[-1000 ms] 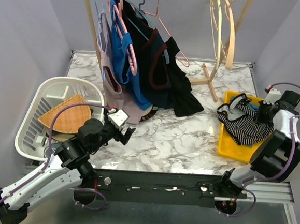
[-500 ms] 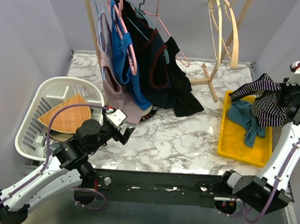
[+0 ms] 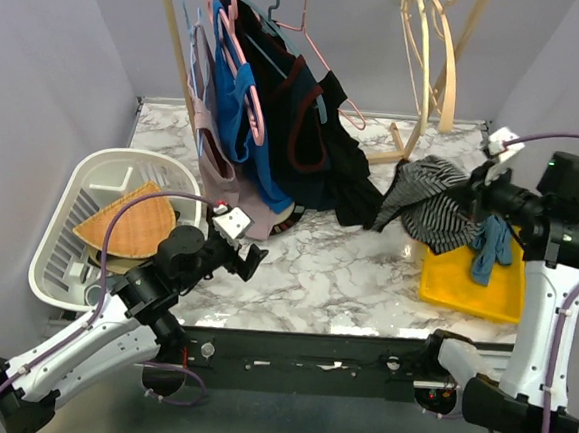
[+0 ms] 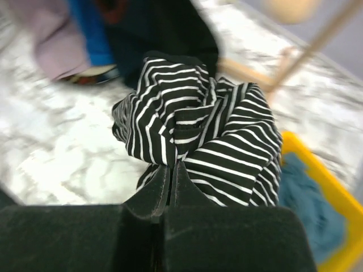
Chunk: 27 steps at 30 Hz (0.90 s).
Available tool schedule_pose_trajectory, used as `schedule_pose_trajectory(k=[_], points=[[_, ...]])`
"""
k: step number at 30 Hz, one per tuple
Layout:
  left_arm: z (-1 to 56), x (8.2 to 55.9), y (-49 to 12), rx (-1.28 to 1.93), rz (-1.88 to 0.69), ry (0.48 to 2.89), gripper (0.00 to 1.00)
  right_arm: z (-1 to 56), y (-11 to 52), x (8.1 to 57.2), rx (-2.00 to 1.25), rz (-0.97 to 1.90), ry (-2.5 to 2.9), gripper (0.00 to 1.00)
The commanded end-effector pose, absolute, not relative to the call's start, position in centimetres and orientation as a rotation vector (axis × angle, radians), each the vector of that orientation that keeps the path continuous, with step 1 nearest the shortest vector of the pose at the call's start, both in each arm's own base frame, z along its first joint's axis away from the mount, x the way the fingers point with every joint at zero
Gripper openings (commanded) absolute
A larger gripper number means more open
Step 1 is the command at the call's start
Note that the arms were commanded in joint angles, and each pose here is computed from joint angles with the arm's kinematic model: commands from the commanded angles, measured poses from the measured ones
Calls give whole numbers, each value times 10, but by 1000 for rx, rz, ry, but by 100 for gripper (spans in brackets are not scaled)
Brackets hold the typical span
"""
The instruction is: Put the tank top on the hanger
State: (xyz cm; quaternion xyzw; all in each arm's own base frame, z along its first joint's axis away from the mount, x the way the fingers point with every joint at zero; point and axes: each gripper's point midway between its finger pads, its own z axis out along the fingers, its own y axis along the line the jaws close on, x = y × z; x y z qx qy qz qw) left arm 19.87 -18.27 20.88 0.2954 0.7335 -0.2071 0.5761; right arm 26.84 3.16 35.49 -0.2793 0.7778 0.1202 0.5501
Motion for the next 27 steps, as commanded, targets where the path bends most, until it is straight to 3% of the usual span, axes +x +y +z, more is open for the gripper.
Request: schedule_pose_trajectory(k=[1, 4, 7, 9, 10, 12, 13, 16, 20, 24, 27], points=[[231, 194, -194, 616, -612, 1702, 99, 322, 92, 248, -835, 538, 1821, 1], [240, 184, -203, 586, -725, 1715, 99, 300, 130, 237, -938, 707, 1801, 3], [239, 177, -206, 559, -782, 1770, 99, 267, 157, 226, -1020, 870, 1809, 11], [231, 170, -211, 534, -844, 1844, 99, 248, 166, 234, -1043, 891, 1834, 28], [230, 166, -214, 537, -870, 1864, 99, 240, 165, 237, -1044, 888, 1851, 47], [219, 159, -222, 521, -929, 1949, 99, 223, 163, 247, -1024, 872, 1895, 70], [217, 157, -226, 526, -949, 1971, 99, 217, 160, 251, -998, 850, 1921, 78], [202, 143, -243, 552, -988, 2050, 99, 203, 157, 248, -986, 819, 1908, 88], [179, 125, -271, 660, -886, 2115, 99, 189, 155, 228, -1034, 858, 1864, 89], [118, 123, -279, 729, -524, 2331, 99, 191, 158, 215, -1068, 895, 1803, 89], [97, 115, -297, 757, -416, 2384, 98, 194, 158, 214, -1074, 893, 1791, 89]])
